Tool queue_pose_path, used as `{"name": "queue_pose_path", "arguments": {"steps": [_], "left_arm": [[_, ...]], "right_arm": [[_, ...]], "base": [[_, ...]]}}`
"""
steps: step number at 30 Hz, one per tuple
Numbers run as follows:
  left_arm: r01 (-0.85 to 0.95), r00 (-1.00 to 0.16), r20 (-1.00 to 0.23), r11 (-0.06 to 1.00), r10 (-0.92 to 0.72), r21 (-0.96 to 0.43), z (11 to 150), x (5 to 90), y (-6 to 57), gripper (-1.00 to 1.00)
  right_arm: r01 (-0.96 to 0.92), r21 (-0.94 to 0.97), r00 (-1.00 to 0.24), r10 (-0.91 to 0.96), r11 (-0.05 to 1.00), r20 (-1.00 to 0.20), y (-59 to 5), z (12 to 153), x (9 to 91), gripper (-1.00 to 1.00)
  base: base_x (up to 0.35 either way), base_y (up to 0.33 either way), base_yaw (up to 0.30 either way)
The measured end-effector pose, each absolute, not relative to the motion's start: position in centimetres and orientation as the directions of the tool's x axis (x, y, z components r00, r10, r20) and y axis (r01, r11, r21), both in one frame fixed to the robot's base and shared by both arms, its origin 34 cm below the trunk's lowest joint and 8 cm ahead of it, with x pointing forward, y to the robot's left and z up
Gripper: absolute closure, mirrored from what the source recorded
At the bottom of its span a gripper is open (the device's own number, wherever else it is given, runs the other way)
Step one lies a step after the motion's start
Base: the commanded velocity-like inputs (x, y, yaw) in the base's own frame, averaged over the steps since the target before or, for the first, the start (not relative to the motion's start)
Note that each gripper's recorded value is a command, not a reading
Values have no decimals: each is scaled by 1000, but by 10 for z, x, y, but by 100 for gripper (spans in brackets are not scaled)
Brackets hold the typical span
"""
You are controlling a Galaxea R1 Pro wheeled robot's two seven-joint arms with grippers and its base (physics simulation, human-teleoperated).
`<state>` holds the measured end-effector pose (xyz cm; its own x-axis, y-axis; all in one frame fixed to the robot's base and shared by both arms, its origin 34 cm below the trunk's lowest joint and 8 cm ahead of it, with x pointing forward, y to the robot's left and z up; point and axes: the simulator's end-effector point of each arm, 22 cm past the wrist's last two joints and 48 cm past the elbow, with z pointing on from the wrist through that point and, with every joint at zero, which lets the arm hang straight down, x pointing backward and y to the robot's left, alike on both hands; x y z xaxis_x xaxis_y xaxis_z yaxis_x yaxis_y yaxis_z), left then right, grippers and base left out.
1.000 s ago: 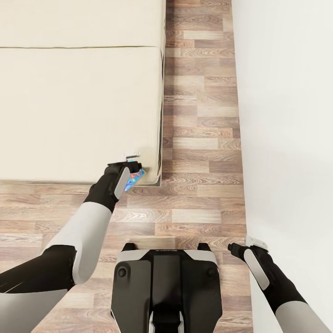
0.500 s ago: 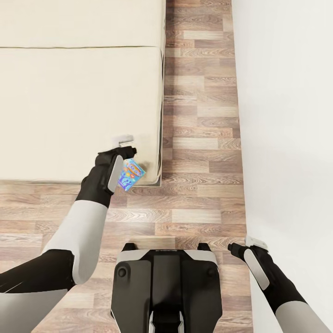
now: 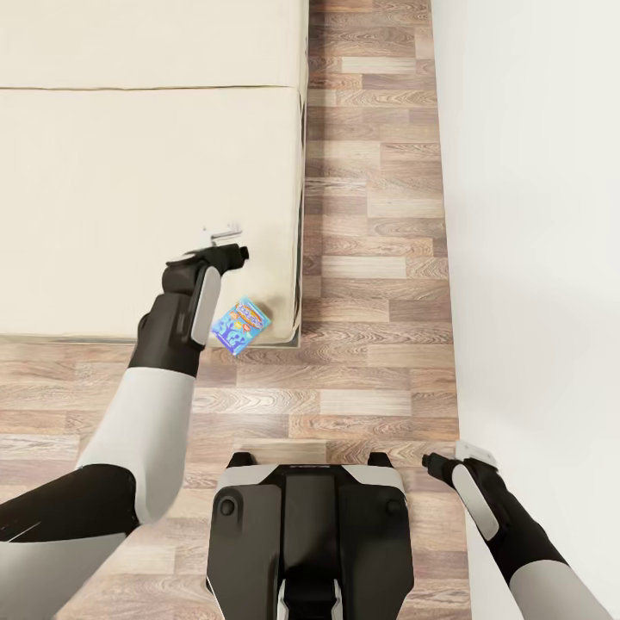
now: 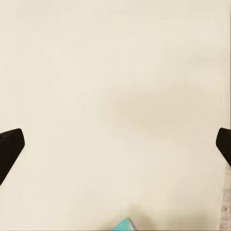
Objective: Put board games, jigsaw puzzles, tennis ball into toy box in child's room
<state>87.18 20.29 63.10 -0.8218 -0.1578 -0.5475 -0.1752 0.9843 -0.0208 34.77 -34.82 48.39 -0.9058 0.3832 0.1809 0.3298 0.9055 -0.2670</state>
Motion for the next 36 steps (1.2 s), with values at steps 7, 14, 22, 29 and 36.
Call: {"name": "queue_pose_path", "arguments": {"steps": [7, 14, 22, 29, 36], "left_arm": [[-143, -792, -598, 990, -126, -19, 652, 895, 193, -100], [-107, -791, -604, 994, -94, -13, 655, 896, 181, -100], [-110, -795, -599, 994, -99, -19, 657, 896, 182, -100], [-182, -839, -523, 983, -151, 8, 660, 883, 240, -100], [-275, -847, -446, 957, -289, -98, 676, 869, 293, -100]], "right_arm": [[355, -227, -905, 394, 907, 161, -323, 478, 351, -100], [374, -196, -897, 408, 906, 170, -296, 476, 351, -100], [385, -177, -892, 414, 906, 178, -280, 475, 351, -100], [385, -177, -893, 414, 906, 178, -280, 475, 351, -100], [384, -178, -893, 413, 906, 178, -280, 475, 351, -100]], "base": [[0, 0, 0], [0, 0, 0], [0, 0, 0], [0, 0, 0], [0, 0, 0]]}}
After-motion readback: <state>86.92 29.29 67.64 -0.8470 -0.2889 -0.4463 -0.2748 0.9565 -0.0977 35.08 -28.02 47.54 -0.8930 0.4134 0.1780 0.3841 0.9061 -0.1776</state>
